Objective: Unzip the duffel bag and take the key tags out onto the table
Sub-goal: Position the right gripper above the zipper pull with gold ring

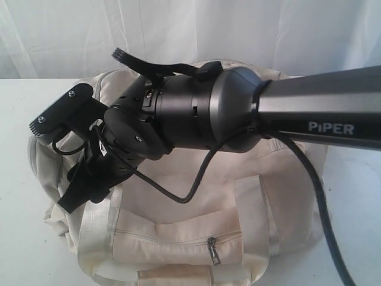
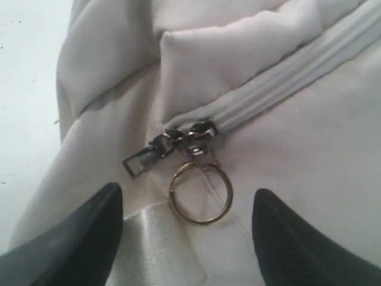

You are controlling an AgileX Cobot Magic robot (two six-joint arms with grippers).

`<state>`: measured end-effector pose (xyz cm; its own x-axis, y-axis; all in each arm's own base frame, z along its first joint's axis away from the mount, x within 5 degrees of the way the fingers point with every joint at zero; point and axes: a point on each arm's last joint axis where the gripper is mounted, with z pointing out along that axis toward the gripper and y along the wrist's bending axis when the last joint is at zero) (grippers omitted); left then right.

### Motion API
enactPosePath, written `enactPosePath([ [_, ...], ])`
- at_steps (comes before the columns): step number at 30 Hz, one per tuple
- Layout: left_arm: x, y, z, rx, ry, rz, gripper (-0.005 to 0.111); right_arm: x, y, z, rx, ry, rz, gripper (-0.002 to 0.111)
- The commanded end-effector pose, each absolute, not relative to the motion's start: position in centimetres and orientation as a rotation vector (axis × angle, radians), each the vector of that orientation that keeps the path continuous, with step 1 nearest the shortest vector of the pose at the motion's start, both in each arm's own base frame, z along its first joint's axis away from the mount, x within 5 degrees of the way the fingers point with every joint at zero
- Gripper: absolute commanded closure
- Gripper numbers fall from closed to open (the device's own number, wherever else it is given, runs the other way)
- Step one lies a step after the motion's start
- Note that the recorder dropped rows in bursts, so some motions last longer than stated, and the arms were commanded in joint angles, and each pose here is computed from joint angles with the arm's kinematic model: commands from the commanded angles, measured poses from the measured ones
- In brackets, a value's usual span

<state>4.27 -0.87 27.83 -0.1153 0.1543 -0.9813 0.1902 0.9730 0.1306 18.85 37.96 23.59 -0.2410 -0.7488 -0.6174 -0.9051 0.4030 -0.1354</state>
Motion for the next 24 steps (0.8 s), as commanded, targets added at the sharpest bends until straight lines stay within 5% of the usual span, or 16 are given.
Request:
enactPosePath([
  [1,4.2,-0.9,27.7,0.256,1.681,-0.046,0.107,19.2,38.4,22.6,-1.421,2.050,0.327,0.049],
  [5,4.2,-0.9,27.8,0.256,1.679,-0.045,0.107,19.3,38.7,22.4,-1.414,2.027,0.343,0.054],
  [15,4.2,-1.0,27.8,0.281,1.675,-0.068,0.107,19.3,38.6,23.0,-1.411,2.000,0.344,0.103],
  [24,4.2,-1.0,27.8,0.283,1.675,-0.069,0.107,19.1,37.7,26.4,-1.386,1.918,0.349,0.108],
])
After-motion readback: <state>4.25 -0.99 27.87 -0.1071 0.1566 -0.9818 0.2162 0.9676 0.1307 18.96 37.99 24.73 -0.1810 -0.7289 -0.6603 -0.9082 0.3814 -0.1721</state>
